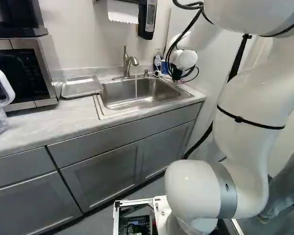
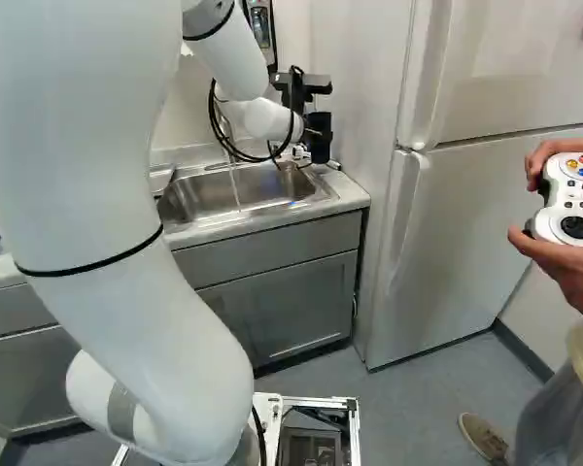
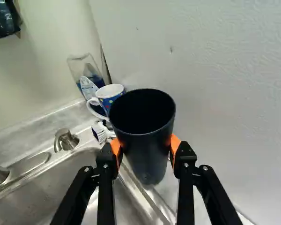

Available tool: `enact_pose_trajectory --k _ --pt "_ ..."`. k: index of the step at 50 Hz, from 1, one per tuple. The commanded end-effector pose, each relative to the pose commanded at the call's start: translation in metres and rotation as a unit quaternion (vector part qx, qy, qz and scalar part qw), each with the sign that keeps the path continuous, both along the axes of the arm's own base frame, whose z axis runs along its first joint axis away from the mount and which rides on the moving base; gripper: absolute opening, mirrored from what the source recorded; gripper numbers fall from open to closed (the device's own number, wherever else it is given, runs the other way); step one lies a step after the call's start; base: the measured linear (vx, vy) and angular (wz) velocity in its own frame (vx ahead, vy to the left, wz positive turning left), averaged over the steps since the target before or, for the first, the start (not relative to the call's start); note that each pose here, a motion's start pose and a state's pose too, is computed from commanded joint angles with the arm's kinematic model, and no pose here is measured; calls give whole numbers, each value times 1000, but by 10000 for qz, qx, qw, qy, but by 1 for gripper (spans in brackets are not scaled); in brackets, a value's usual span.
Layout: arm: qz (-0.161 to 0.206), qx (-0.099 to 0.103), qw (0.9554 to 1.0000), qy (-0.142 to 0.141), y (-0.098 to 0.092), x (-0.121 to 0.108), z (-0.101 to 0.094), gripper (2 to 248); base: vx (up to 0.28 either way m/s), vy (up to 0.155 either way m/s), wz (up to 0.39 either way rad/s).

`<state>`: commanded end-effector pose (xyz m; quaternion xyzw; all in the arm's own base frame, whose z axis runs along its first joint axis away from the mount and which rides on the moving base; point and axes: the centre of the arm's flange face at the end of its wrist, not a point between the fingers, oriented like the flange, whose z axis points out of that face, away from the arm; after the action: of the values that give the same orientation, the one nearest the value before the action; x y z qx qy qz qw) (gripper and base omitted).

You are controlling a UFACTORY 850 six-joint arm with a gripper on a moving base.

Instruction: Rinse the cup and place it in the tray

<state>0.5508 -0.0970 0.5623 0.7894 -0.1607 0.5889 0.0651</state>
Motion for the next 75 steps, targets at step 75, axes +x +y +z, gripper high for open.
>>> enact_pose_trajectory --k 75 --pt "928 -21 9950 365 78 -55 7 121 0 0 0"
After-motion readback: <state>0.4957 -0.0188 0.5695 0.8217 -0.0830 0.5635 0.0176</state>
